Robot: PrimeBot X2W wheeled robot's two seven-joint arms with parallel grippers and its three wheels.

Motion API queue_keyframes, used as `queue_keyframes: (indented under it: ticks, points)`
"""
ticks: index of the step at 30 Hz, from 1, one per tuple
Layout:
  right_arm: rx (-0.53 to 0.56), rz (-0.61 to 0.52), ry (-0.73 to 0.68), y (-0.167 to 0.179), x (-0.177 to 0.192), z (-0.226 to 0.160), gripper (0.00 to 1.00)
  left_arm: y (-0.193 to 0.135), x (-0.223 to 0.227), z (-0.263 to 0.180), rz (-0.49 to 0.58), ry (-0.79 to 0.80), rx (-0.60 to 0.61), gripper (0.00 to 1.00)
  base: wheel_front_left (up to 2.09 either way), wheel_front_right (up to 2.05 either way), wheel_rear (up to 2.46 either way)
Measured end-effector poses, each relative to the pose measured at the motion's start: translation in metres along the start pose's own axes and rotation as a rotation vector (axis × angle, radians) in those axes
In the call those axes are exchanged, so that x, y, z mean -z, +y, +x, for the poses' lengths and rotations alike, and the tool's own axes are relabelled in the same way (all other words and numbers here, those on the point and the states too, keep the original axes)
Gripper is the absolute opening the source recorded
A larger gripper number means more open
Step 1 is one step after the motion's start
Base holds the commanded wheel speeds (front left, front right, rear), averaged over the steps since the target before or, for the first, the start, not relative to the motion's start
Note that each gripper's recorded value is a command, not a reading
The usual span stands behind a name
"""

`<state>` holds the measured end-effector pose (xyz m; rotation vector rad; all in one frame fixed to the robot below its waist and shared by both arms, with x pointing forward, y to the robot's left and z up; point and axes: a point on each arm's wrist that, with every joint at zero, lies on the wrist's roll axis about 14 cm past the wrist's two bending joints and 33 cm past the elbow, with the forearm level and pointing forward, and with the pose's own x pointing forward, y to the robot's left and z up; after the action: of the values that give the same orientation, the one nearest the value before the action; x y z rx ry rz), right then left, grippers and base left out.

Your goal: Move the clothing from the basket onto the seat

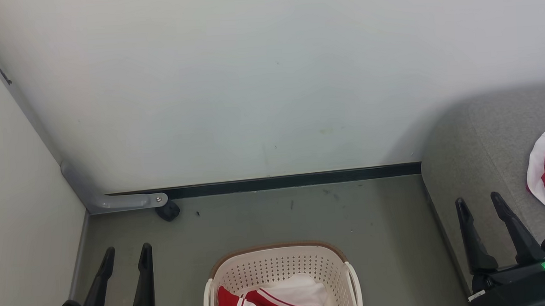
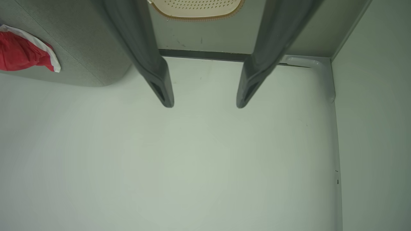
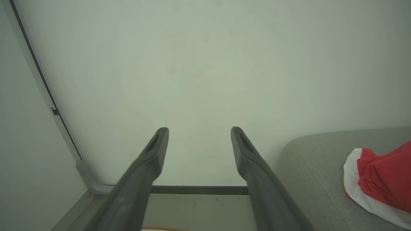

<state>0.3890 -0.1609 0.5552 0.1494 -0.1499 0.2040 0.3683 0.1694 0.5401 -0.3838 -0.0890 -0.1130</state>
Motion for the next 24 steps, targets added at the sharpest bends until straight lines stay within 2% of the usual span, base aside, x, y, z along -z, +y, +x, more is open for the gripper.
queue_keyframes:
  ticks: [16,24]
  points:
    - [0.01,-0.009,-0.013,-0.004,-0.002,-0.002,1.0,-0.003,0.002,0.006,-0.004,-0.002,0.005,1.0,0.0,0.0,0.0]
    - [0.028,-0.011,0.004,-0.01,0.006,0.0,1.0,-0.013,0.018,0.012,-0.015,0.041,0.043,1.0,0.0,0.0,0.0]
